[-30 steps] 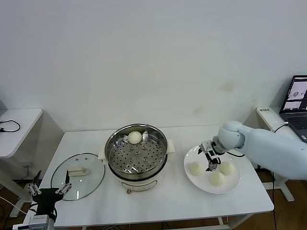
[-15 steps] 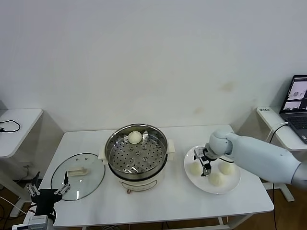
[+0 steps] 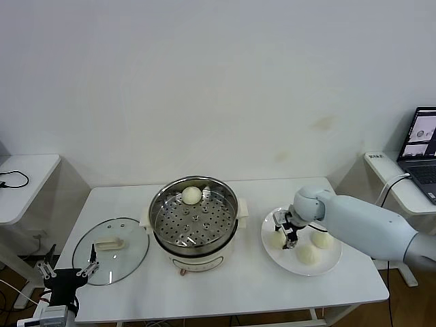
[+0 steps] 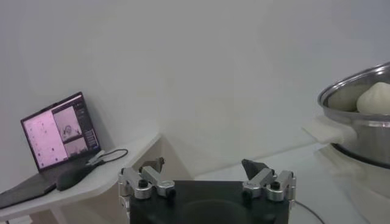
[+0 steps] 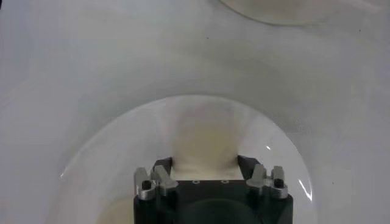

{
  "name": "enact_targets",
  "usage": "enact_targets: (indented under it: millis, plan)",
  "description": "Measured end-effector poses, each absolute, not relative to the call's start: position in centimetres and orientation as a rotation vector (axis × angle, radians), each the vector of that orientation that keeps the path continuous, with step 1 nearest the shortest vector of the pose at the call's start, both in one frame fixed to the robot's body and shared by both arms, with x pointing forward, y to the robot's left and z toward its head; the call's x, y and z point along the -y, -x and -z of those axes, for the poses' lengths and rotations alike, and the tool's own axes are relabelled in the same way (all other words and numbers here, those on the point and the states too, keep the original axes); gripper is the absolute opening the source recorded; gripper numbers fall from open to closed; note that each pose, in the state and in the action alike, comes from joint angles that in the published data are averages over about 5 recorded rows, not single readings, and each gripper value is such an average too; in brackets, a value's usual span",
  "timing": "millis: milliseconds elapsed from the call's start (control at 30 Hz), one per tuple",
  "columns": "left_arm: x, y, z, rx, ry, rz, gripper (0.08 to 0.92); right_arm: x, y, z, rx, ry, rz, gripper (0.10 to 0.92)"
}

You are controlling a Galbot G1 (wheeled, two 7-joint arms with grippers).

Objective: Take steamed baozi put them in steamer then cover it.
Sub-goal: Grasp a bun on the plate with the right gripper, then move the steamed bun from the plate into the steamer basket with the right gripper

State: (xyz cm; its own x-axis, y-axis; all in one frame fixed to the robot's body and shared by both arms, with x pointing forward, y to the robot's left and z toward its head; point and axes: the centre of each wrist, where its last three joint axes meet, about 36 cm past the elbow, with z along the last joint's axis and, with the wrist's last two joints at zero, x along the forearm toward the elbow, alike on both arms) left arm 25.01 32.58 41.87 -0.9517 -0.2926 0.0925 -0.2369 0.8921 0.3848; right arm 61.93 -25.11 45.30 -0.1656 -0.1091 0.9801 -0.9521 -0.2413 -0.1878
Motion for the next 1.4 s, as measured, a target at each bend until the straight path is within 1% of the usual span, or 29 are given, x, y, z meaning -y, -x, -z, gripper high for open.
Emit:
enact_targets:
  millis: [200,367,567,767,933,1067,1233,1400]
  plan:
    - [-32.5,-25.0,-42.0,2.915,-0.41,0.565,0.823,25.3,-62.3,-46.7,1.286,-1.375,-1.492,0.602]
    - [-32.5,-25.0,-42.2,2.921,-0.409,0.566,0.823,25.7,-62.7,-49.4,1.308,-1.365,-1.501,0.603]
    - [-32.3,-25.1,-42.4,2.929,-0.401,0.564,0.823,25.9,-63.1,-54.0,1.353,-1.349,-1.52,0.61]
    - [-32.1,-25.3,-42.8,2.942,-0.386,0.566,0.823,24.4,-63.4,-60.2,1.411,-1.349,-1.568,0.615]
    - [-32.0,-25.5,-43.0,2.951,-0.381,0.566,0.823,21.7,-63.6,-65.1,1.469,-1.362,-1.595,0.622]
    - [-32.0,-25.7,-43.1,2.957,-0.384,0.566,0.823,18.6,-63.7,-67.5,1.508,-1.393,-1.594,0.627]
    - [-32.2,-25.8,-43.4,2.963,-0.393,0.57,0.823,13.3,-63.8,-68.6,1.531,-1.443,-1.585,0.628]
    - [-32.6,-25.7,-43.8,2.965,-0.406,0.575,0.823,7.9,-63.8,-68.1,1.53,-1.482,-1.572,0.628]
